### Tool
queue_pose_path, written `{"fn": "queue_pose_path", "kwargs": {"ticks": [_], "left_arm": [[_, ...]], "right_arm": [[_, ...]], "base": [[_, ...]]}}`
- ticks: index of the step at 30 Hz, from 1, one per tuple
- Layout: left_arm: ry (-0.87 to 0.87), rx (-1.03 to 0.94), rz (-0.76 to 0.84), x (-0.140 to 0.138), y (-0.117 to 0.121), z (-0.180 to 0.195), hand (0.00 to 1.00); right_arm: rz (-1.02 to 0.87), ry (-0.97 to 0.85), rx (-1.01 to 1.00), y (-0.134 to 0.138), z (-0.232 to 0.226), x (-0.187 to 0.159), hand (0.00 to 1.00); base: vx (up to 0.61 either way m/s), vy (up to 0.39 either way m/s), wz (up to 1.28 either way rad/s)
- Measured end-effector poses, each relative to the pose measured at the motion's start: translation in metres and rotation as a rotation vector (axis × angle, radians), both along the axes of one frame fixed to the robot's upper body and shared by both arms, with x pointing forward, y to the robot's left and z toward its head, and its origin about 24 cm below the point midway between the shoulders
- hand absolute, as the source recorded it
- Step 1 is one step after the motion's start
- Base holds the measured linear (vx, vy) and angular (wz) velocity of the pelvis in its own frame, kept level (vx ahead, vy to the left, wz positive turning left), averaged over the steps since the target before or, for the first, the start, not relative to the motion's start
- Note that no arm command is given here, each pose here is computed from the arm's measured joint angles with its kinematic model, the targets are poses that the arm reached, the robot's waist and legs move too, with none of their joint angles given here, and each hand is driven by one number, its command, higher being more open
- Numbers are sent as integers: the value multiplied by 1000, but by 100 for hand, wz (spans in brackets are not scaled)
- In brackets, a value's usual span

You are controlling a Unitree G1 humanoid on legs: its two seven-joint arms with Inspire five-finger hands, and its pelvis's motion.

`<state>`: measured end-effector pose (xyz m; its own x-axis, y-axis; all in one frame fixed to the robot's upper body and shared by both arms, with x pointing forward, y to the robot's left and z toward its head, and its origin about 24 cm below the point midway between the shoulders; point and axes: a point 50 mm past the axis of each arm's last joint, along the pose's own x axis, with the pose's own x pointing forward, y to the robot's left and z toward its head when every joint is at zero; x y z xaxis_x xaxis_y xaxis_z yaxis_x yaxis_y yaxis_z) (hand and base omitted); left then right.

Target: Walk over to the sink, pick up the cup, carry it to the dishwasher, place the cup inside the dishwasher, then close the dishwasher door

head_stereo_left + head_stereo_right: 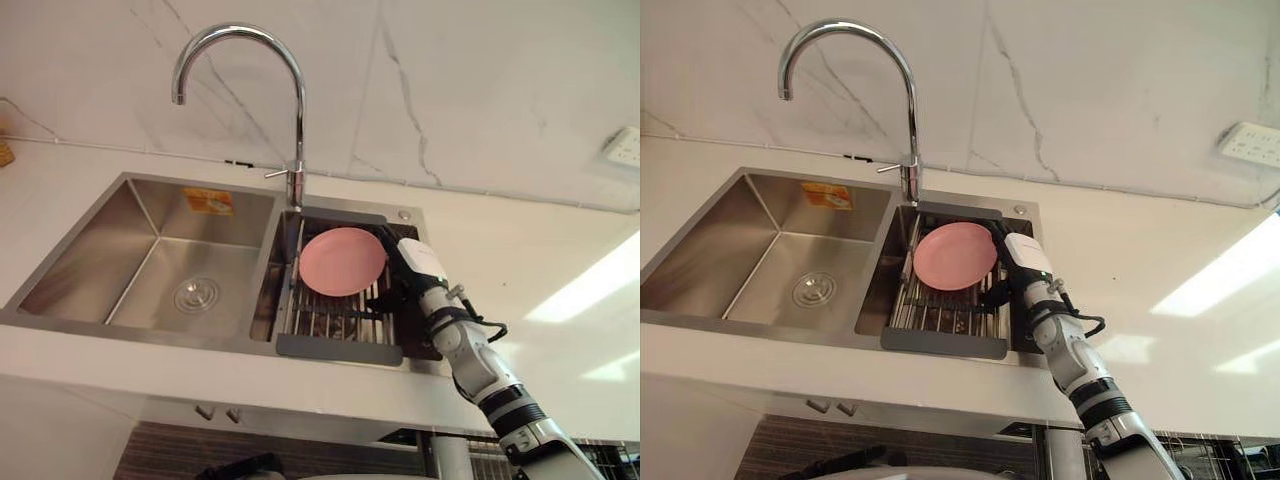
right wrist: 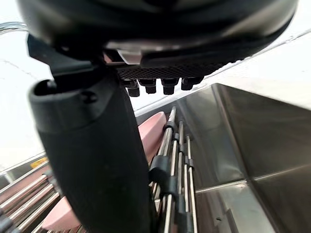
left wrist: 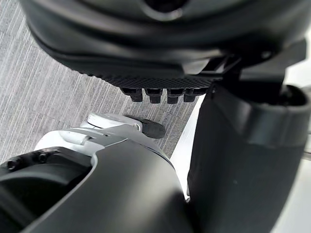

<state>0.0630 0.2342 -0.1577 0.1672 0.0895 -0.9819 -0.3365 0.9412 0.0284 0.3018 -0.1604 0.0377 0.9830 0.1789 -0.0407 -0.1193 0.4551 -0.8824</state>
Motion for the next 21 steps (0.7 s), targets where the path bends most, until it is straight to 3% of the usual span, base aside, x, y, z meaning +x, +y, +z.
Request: {"fn": "queue_pose_path", "kwargs": {"ticks": [21], "left_arm": [[-16, 9, -32, 3, 1, 1, 100]], "right_arm": [[-34, -210, -36, 6, 4, 6, 100]], "base": [[22, -5, 7]]}}
